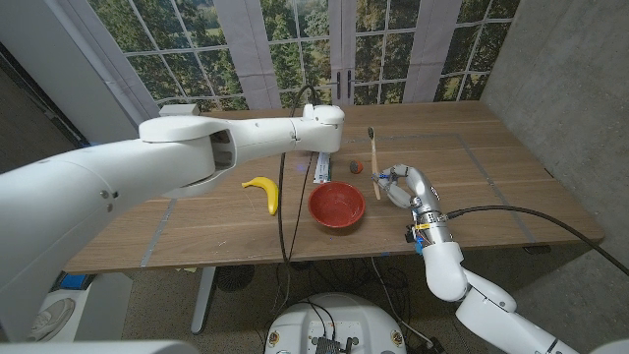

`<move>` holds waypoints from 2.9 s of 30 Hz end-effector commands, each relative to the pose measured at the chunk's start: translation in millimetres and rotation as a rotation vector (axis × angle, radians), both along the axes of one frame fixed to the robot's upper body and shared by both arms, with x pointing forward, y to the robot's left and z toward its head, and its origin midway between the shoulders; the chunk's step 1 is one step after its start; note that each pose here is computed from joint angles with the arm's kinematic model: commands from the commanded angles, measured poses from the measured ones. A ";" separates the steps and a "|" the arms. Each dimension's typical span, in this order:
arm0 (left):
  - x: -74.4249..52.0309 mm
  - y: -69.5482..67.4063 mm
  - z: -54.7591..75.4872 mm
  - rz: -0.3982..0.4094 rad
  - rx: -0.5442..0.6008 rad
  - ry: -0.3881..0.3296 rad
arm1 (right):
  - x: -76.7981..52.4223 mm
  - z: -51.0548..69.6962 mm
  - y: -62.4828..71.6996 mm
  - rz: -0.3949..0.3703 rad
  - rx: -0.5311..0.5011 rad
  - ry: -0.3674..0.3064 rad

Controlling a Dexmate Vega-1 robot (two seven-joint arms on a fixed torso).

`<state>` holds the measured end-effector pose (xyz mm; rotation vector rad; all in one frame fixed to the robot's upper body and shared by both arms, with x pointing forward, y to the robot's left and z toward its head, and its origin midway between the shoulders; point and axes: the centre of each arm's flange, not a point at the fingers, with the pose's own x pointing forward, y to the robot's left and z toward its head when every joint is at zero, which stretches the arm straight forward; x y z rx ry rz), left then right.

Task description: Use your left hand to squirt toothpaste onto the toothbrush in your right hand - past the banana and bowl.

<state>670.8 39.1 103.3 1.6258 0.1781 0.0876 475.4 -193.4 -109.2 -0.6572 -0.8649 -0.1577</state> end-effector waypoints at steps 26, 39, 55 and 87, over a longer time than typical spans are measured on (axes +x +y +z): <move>2.1 -30.7 -55.5 0.131 0.096 -0.246 | 15.8 6.5 -15.1 0.022 -0.041 0.024; 21.1 -22.7 -58.7 0.142 0.095 -0.111 | 17.9 9.2 -12.8 0.013 -0.049 0.024; 27.5 6.3 -55.3 0.041 -0.126 -0.067 | 19.7 17.4 -4.9 0.006 -0.076 0.030; 15.8 68.8 -42.2 -0.020 -0.438 -0.326 | 24.1 24.0 10.2 -0.005 -0.098 0.042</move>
